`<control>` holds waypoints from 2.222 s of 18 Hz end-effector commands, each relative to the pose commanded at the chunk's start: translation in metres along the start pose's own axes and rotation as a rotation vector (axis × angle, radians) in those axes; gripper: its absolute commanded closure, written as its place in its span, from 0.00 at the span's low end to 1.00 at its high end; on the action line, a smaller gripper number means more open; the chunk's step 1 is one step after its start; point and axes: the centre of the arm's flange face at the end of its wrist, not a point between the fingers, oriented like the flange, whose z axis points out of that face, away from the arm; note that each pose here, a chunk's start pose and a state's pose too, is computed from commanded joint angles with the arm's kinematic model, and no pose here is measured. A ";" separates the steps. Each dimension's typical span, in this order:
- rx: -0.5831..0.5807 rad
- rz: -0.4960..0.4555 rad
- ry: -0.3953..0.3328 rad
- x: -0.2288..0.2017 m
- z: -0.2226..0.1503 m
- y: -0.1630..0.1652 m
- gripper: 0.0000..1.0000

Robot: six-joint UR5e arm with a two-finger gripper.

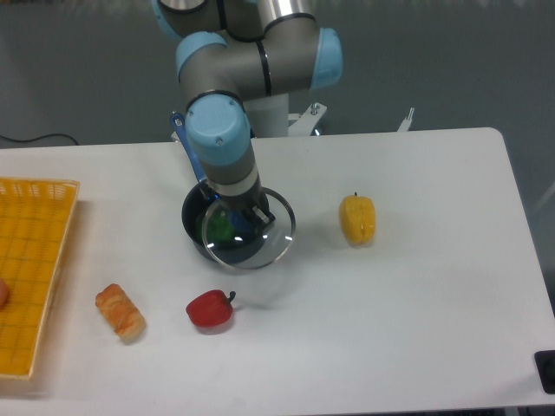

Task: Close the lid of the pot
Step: 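Carry the held glass lid over the dark blue saucepan, then lower the glass lid onto the saucepan rim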

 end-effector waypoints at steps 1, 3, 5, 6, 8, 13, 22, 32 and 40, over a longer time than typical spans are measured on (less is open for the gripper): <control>-0.005 0.003 -0.001 0.002 0.001 -0.001 0.48; -0.019 0.016 0.003 0.009 0.007 -0.005 0.48; -0.047 0.032 0.003 0.016 0.014 -0.006 0.48; -0.051 0.034 0.003 0.016 0.015 -0.006 0.48; -0.053 0.041 0.002 0.018 0.016 -0.008 0.48; -0.056 0.064 0.001 0.030 0.016 -0.016 0.48; -0.095 0.081 0.004 0.032 0.027 -0.013 0.48; -0.095 0.080 0.004 0.032 0.028 -0.013 0.48; -0.099 0.089 0.003 0.037 0.029 -0.019 0.47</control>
